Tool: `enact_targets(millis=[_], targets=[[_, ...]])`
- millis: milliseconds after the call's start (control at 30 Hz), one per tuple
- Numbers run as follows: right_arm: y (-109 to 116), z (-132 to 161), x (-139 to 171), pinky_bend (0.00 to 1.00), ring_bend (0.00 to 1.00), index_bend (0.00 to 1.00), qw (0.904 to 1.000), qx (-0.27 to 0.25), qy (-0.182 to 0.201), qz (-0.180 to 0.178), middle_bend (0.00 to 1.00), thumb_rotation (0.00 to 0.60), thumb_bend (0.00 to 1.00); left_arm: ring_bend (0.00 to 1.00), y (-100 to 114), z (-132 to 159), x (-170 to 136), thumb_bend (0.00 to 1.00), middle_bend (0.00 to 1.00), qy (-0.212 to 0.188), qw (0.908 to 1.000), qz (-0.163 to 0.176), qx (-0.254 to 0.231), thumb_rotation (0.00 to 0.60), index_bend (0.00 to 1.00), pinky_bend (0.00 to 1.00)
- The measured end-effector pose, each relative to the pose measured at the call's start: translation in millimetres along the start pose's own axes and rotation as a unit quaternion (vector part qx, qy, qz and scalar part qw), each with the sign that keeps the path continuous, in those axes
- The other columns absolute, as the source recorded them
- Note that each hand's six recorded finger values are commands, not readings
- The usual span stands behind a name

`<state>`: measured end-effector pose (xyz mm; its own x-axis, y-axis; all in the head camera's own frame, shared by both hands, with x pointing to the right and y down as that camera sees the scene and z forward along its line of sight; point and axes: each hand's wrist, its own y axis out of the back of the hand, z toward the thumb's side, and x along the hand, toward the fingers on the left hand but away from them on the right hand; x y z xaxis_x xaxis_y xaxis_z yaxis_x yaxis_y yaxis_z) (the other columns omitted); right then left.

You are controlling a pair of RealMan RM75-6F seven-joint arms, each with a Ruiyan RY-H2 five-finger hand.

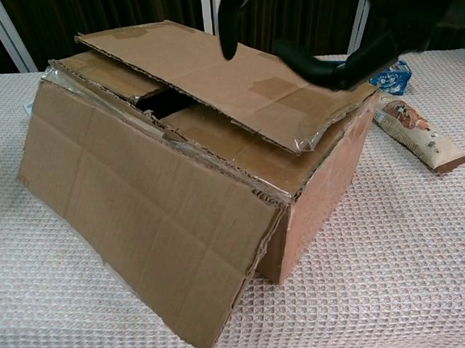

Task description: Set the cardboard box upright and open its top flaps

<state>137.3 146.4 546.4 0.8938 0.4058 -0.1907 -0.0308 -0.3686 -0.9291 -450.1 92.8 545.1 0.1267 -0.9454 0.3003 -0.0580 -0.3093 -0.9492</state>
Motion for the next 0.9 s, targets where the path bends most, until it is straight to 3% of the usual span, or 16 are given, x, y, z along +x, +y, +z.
enact_targets(millis=[267,900], targets=[[-17,23,-32,0.0,0.0,0.0,0.9991,0.01,0.026,0.031,0.36,0.6,0.78,0.13,-13,-17,-1,0.23,0.18,0.015,0.9996,-0.011,-0.019,0.25,0.11,0.27],[-33,19,-46,0.0,0.0,0.0,0.9879,0.132,-0.004,0.082,0.42,0.6,0.78,0.12,-18,-24,-4,0.24,0.18,0.013,0.9995,-0.023,-0.019,0.235,0.11,0.27]])
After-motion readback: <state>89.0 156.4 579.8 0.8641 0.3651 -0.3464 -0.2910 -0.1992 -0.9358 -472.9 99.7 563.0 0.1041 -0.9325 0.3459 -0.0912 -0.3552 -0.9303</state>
